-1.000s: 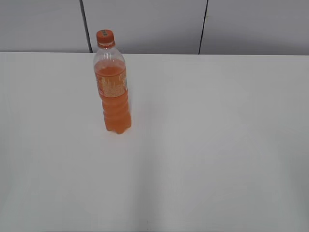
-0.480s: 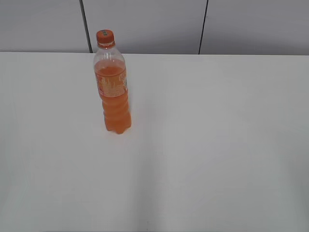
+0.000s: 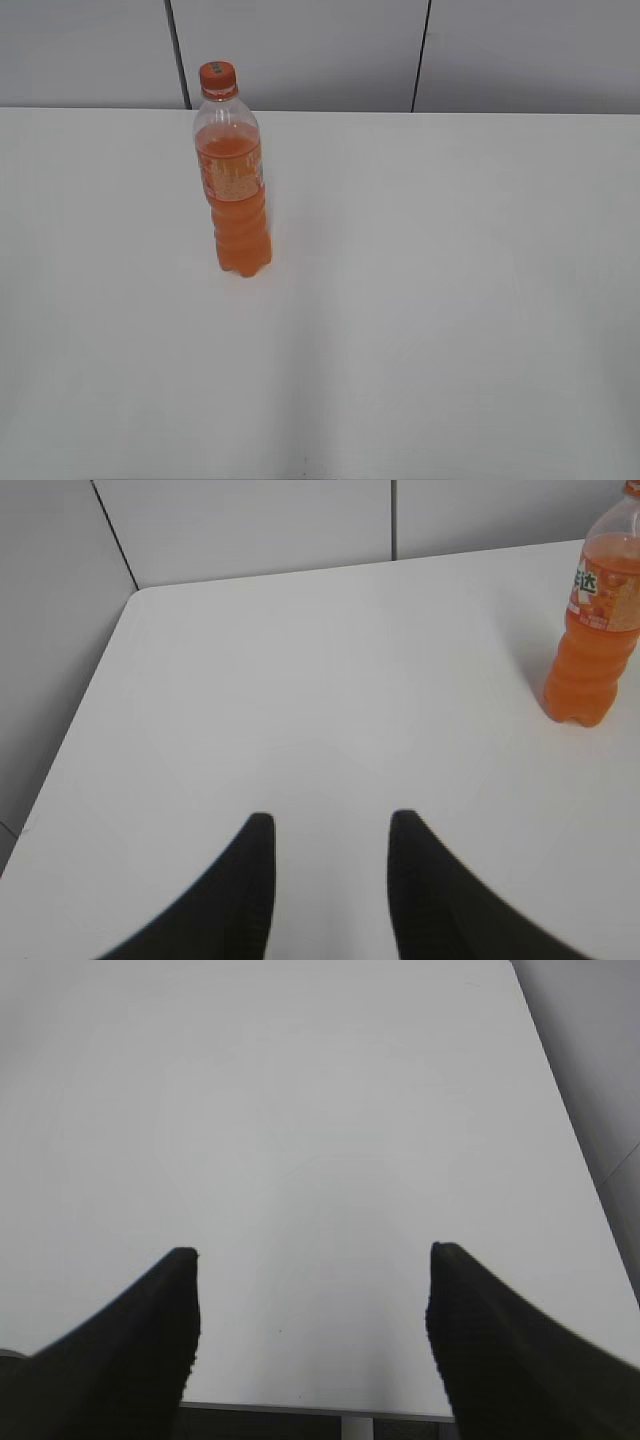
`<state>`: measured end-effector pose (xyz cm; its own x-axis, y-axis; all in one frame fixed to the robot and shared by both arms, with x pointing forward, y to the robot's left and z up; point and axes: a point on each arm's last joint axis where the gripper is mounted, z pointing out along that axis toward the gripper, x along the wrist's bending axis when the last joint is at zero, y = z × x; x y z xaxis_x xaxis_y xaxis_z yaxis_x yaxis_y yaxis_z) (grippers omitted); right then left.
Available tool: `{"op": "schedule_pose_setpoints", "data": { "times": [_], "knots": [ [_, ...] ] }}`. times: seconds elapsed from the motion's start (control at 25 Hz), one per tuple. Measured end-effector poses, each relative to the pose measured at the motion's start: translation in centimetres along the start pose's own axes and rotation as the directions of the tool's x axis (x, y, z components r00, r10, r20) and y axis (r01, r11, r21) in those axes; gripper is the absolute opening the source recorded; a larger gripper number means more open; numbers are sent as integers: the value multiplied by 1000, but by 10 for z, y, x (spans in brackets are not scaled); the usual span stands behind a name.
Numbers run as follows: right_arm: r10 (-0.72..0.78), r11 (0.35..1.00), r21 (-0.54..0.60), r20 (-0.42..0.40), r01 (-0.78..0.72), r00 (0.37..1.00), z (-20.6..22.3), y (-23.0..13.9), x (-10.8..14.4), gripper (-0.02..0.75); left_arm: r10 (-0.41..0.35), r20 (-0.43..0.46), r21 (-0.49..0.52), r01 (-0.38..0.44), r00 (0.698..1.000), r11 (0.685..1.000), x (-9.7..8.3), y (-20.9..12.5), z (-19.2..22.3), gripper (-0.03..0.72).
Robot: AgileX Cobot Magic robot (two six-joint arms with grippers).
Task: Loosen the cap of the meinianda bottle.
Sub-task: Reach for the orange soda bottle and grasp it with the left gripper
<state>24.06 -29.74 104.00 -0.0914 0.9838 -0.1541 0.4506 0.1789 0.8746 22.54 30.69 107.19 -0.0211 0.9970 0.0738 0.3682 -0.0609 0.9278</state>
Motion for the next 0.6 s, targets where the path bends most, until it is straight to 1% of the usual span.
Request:
{"op": "schedule_pose_setpoints", "data": {
  "times": [0.4,0.52,0.6],
  "knots": [
    [2,1000,0,0,-2,1000,0,0,0,532,1,-2,0,-1,1000,1000,0,0,0,242],
    [1,1000,0,0,-1,1000,0,0,0,532,12,-20,1,-12,1000,1000,2,0,0,242],
    [1,1000,0,0,-1,1000,0,0,0,532,20,-34,1,-20,999,1000,3,0,0,258]
  ]
}}
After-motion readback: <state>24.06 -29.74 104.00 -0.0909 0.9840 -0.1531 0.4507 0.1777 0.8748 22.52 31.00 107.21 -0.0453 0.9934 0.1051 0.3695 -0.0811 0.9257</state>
